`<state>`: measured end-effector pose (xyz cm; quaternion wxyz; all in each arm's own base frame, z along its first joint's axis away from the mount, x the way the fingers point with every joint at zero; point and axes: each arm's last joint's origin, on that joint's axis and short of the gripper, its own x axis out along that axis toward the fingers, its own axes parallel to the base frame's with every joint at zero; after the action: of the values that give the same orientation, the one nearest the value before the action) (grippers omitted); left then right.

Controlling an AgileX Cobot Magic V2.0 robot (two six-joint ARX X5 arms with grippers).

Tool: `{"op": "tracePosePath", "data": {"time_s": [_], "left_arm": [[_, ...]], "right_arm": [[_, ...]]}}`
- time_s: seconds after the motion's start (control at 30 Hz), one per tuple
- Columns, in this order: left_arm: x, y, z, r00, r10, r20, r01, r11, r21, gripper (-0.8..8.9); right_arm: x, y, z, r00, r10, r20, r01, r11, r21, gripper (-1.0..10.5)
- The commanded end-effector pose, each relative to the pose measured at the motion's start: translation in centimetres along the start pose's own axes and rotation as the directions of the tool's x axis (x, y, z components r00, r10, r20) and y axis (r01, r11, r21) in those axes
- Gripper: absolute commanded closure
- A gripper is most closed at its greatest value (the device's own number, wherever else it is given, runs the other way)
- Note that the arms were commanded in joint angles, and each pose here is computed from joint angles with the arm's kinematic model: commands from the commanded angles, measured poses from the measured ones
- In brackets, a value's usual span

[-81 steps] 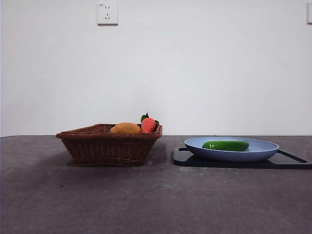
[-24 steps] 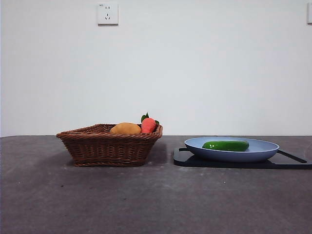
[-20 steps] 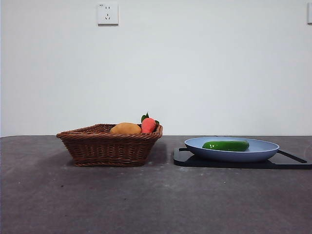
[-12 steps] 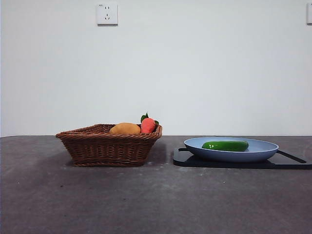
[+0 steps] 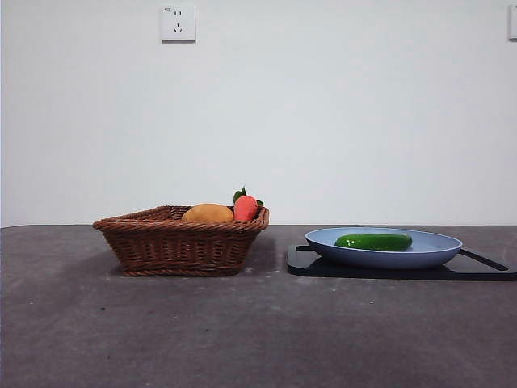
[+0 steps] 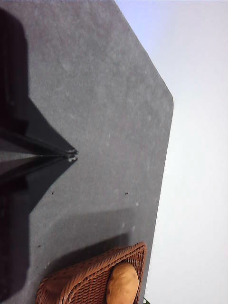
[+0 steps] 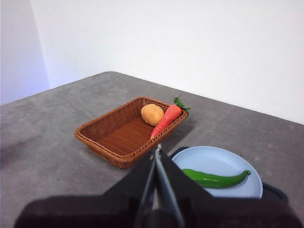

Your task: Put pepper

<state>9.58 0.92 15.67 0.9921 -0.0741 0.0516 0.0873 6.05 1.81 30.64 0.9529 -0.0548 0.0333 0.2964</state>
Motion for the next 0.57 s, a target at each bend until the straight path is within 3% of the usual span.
{"op": "tracePosePath", "data": {"time_s": [0.03, 0.13, 0.23, 0.33, 0.43, 0.57], "left_arm": [[0.1, 0.1, -0.3, 1.000, 0.002, 0.001, -0.002, 1.000, -0.006, 8.05], [0.1, 0.1, -0.3, 1.000, 0.002, 0.001, -0.002, 1.000, -0.006, 8.05], [0.1, 0.1, -0.3, 1.000, 0.002, 0.001, -0.002, 1.000, -0.006, 8.05], [0.1, 0.1, -0.3, 1.000, 0.002, 0.001, -0.002, 1.000, -0.006, 8.05], [0.1, 0.1, -0.3, 1.000, 0.002, 0.001, -0.002, 1.000, -0.006, 8.05], [0.1, 0.1, -0.3, 1.000, 0.002, 0.001, -0.002, 1.000, -0.006, 8.05]], "right_arm": [[0.9, -0.2, -2.7, 1.000, -0.007, 0.018, 0.007, 0.999, 0.034, 9.4], [1.5, -0.2, -5.1, 0.999, -0.029, 0.021, 0.028, 0.997, 0.066, 9.4], [1.9, -0.6, -7.1, 0.987, -0.150, 0.051, 0.143, 0.983, 0.114, 9.4], [2.2, -1.0, -7.9, 0.955, -0.268, 0.127, 0.244, 0.954, 0.177, 9.4], [2.3, -1.2, -8.1, 0.931, -0.316, 0.185, 0.284, 0.942, 0.180, 9.4], [2.5, -1.3, -8.8, 0.922, -0.349, 0.168, 0.322, 0.932, 0.166, 9.4]]}}
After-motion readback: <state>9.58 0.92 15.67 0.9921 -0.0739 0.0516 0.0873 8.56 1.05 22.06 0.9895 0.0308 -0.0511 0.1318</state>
